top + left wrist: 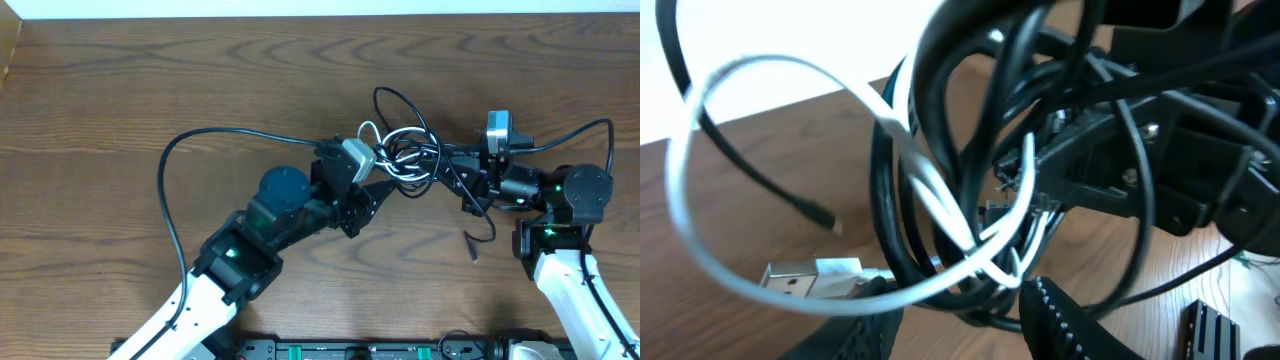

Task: Untangle cables

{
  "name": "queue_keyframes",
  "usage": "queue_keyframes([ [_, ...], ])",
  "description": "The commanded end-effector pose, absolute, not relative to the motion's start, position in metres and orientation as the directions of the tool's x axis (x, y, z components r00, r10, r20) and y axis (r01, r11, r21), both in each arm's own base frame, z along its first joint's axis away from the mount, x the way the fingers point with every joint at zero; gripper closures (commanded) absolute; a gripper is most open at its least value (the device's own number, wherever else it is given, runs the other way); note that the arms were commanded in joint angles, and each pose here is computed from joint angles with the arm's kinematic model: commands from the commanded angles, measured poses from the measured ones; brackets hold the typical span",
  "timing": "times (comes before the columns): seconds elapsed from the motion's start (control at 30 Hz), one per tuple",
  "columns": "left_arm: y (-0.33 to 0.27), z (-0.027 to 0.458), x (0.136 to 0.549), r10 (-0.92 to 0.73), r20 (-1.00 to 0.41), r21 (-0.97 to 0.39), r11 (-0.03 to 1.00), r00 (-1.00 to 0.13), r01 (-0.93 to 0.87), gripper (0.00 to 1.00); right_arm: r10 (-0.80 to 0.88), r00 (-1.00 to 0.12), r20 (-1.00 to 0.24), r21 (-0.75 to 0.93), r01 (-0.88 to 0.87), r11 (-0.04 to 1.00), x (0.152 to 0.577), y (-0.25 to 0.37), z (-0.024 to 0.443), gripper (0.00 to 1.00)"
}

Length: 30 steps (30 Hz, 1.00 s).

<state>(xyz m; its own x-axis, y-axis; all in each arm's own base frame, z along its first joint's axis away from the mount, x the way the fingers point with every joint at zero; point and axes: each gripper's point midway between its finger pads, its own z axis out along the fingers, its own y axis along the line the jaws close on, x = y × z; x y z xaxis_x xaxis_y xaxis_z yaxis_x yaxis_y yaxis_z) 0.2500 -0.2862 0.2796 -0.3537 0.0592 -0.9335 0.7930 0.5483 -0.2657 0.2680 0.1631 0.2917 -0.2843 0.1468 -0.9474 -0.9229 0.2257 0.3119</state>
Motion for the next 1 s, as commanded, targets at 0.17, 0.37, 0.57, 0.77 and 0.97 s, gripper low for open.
queue_keyframes([
  [0.17, -0.287, 0.281, 0.261, 0.039, -0.935, -0.267, 0.580, -0.353, 0.770, 0.58, 0.149, -0.264, -0.953, 0.292, -0.929, 0.226, 0.268, 0.166, 0.296, 0.99],
  [0.37, -0.287, 0.284, 0.263, 0.027, -0.940, -0.262, 0.582, -0.340, 0.770, 0.39, 0.146, -0.264, -0.953, 0.291, -0.931, 0.220, 0.267, 0.166, 0.296, 0.99],
  [0.57, -0.287, 0.284, 0.263, 0.027, -0.940, -0.262, 0.582, -0.341, 0.770, 0.30, 0.146, -0.264, -0.953, 0.292, -0.931, 0.220, 0.267, 0.166, 0.296, 0.99],
  [0.77, -0.288, 0.291, 0.264, 0.010, -0.947, -0.258, 0.577, -0.322, 0.775, 0.28, 0.146, -0.264, -0.953, 0.292, -0.931, 0.221, 0.267, 0.166, 0.296, 0.99],
  [0.97, -0.290, 0.302, 0.266, -0.022, -0.957, -0.250, 0.569, -0.290, 0.783, 0.28, 0.146, -0.264, -0.953, 0.292, -0.931, 0.220, 0.267, 0.166, 0.296, 0.99],
])
